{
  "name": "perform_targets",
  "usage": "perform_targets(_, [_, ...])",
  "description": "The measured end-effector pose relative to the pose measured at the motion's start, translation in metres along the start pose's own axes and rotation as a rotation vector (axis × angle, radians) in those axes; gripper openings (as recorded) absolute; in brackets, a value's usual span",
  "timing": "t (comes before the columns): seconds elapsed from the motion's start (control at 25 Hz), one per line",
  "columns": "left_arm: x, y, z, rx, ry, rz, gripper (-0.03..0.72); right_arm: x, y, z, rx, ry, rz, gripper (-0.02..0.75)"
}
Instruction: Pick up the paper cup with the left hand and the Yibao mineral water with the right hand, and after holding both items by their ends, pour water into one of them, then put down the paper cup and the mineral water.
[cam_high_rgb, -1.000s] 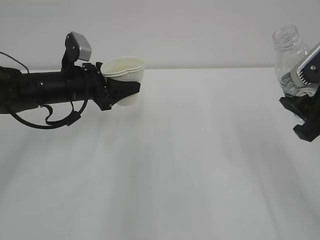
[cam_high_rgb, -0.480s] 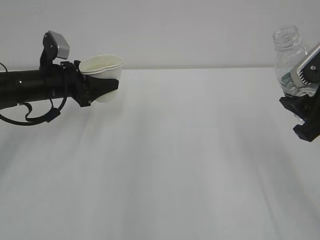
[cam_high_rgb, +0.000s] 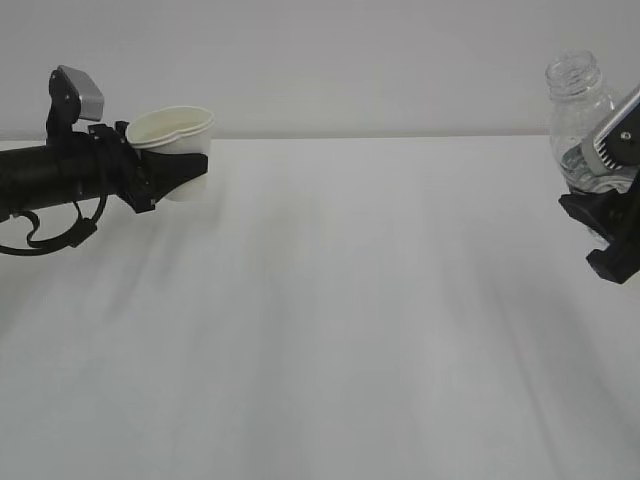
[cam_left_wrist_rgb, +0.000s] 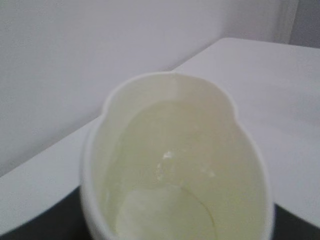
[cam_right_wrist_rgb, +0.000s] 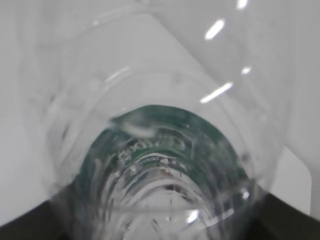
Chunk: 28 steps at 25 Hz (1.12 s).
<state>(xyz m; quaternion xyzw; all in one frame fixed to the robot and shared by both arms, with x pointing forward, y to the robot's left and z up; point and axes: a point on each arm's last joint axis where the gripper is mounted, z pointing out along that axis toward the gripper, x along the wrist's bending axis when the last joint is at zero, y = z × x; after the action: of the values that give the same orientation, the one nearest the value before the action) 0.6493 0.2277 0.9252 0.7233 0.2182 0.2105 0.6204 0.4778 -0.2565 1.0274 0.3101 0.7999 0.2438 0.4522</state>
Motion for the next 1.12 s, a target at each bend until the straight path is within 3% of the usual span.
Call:
perform_targets(0.24, [0.000,-0.025,0.005,-0.011,-0.009,-0.048,0.397,0.000,0.000,0.000,0.000,0.000,0.000,0.456])
perform_targets(0.48, [0.001,-0.033,0.006,-0.012,0.000,-0.005,0.397,0.000,0.000,0.000,0.000,0.000,0.000,0.456])
perform_targets(1.12, [0.001,-0.078,0.011,0.031,0.040,-0.014,0.395,0.000,0.000,0.000,0.000,0.000,0.000,0.456])
